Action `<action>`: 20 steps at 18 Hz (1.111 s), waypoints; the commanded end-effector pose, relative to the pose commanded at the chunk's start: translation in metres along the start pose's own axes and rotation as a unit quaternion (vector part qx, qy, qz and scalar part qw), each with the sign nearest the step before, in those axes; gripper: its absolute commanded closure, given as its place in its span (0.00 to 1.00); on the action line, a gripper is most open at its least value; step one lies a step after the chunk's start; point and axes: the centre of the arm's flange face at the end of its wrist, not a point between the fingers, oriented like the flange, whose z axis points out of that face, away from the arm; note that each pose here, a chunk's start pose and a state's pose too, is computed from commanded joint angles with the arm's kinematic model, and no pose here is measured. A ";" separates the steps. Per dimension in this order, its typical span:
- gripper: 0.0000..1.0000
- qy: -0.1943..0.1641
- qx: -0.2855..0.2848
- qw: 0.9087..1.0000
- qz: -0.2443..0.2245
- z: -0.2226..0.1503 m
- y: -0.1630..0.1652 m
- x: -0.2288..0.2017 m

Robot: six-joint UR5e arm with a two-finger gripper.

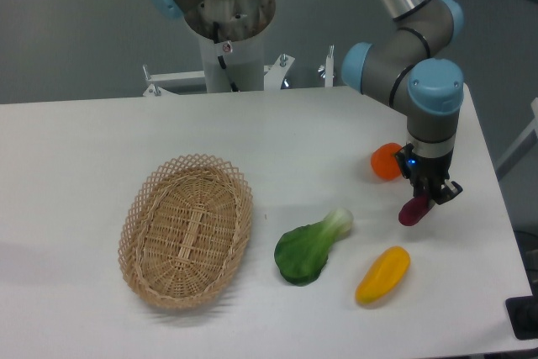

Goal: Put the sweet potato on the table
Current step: 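Lower the held sweet potato onto the table beside the orange, then open the gripper and lift it away from the sweet potato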

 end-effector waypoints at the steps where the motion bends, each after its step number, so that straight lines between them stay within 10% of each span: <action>1: 0.82 0.001 0.000 1.000 0.000 0.001 0.000 0.002; 12: 0.73 0.014 0.004 1.000 0.000 0.012 -0.003 0.013; 14: 0.56 0.012 0.003 1.000 -0.001 0.010 -0.002 0.011; 17: 0.00 0.002 0.002 1.000 -0.011 0.003 -0.001 0.004; 20: 0.00 -0.014 -0.002 1.000 -0.015 -0.015 0.001 -0.003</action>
